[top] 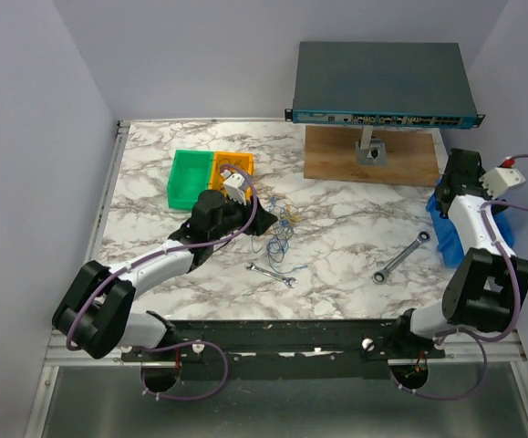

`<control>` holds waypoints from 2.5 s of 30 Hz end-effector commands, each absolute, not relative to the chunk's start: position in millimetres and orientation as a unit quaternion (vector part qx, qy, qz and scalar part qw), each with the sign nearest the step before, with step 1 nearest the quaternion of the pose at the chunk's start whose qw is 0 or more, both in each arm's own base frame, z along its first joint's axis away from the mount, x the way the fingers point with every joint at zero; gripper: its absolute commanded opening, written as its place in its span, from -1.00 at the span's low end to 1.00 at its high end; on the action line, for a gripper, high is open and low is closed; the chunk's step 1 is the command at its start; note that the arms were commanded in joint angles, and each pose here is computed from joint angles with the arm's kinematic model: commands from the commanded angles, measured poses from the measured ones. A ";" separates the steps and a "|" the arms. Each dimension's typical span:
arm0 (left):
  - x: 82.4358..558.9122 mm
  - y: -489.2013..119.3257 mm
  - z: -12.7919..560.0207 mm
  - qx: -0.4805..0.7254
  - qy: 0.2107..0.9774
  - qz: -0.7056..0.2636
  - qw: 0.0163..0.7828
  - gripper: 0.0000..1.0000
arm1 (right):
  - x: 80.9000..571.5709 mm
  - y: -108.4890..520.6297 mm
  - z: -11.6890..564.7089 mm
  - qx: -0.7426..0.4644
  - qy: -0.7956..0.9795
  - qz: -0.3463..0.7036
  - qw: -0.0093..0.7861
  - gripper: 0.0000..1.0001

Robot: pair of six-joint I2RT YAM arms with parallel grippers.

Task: Untangle the cables

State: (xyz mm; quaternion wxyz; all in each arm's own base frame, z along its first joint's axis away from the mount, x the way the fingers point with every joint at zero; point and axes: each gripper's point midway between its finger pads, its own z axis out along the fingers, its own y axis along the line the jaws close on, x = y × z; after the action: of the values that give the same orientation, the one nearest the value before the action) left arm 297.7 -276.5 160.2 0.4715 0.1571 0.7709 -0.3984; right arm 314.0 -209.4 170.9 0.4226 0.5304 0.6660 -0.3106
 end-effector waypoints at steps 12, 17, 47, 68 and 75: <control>309.3 -269.0 161.5 0.145 0.802 -0.349 0.463 0.18 | 338.1 -98.7 205.4 0.439 0.761 -0.015 0.477 0.73; 310.5 -262.5 150.9 0.129 0.825 -0.319 0.447 0.26 | 336.9 7.1 207.5 0.304 0.815 0.169 0.463 0.50; 334.4 -258.0 92.4 0.122 0.888 -0.268 0.352 0.23 | 369.8 248.9 79.3 0.067 0.880 0.317 0.347 -0.12; 367.2 -262.8 76.9 0.095 0.916 -0.221 0.322 0.20 | 355.9 250.2 65.6 0.067 0.887 0.313 0.333 -0.99; 390.1 -270.6 71.4 0.094 0.925 -0.199 0.311 0.20 | 355.6 248.7 70.6 0.067 0.884 0.314 0.339 -0.99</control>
State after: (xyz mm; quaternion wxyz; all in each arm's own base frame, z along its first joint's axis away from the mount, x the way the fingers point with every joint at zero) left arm 377.4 -273.5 76.8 0.3185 0.1035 0.9146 -0.2266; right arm 356.4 244.8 55.4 0.3245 0.0703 0.8942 0.3003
